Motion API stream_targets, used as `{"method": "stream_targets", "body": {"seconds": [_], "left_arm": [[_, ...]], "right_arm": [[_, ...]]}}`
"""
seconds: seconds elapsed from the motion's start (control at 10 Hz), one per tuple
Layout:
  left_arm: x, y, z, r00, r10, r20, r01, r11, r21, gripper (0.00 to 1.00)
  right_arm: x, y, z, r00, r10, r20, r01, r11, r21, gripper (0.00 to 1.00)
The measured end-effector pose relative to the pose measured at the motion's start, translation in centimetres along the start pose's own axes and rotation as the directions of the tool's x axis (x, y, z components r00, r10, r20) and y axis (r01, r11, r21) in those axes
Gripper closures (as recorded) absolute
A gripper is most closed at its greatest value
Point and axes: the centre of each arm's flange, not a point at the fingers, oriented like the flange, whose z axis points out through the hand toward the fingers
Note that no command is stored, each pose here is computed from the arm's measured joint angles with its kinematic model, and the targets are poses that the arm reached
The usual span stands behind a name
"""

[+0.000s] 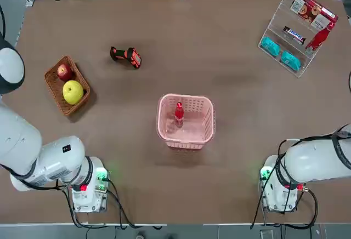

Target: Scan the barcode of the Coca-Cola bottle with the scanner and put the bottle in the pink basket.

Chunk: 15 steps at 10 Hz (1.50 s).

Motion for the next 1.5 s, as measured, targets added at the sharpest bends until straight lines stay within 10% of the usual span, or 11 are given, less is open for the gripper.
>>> {"method": "stream_targets", "body": {"seconds": [1.5], "left_arm": [[-5.9, 1.2, -5.3, 0.993, 0.117, -0.005, -0.116, 0.991, 0.066, 0.00]], "right_arm": [[0.0, -0.2, 0.0, 1.000, -0.004, -0.001, 0.004, 1.000, 0.000, 0.01]]}}
